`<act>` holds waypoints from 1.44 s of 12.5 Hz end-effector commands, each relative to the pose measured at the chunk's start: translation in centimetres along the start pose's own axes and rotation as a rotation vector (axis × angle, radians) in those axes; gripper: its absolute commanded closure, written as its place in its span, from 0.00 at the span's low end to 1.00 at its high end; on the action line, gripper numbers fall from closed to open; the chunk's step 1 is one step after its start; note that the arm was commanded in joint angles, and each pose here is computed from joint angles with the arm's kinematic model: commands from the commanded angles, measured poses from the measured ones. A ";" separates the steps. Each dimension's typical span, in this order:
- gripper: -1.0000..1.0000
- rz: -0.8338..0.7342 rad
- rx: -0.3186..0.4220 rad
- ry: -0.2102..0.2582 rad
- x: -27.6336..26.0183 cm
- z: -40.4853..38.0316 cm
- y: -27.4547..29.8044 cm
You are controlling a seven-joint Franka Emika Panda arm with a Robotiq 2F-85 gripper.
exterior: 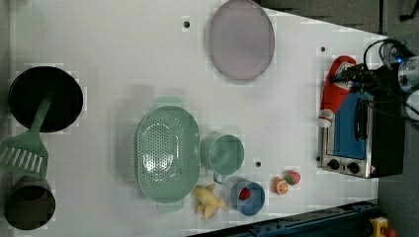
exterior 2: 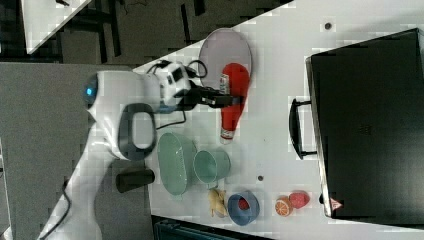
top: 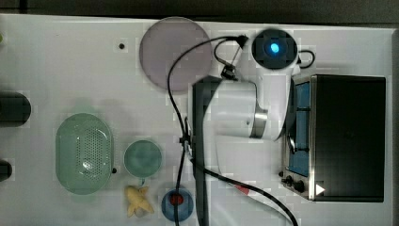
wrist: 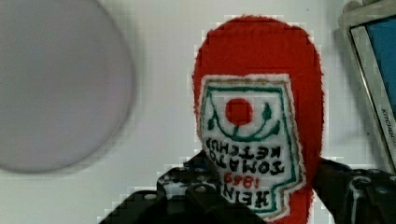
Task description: Pick ketchup from strainer and place it on the table
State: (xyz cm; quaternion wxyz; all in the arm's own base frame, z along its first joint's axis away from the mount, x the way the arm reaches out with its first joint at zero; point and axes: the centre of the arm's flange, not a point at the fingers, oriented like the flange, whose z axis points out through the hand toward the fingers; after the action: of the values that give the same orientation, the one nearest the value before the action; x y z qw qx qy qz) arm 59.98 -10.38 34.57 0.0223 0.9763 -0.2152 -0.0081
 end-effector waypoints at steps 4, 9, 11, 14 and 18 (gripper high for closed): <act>0.42 -0.164 0.015 -0.025 -7.0 7.5 -4.5; 0.42 -0.167 0.029 -0.078 -8.8 14.4 -4.6; 0.29 -0.166 0.044 -0.074 -8.8 16.5 -4.9; 0.00 -0.166 0.059 -0.016 -8.0 14.6 -5.2; 0.00 -0.155 0.044 0.067 -5.1 4.5 -5.2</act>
State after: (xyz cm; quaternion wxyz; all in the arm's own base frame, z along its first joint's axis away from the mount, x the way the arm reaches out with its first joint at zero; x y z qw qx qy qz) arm 54.12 -3.12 22.12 0.0088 0.9874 -0.1493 -0.0518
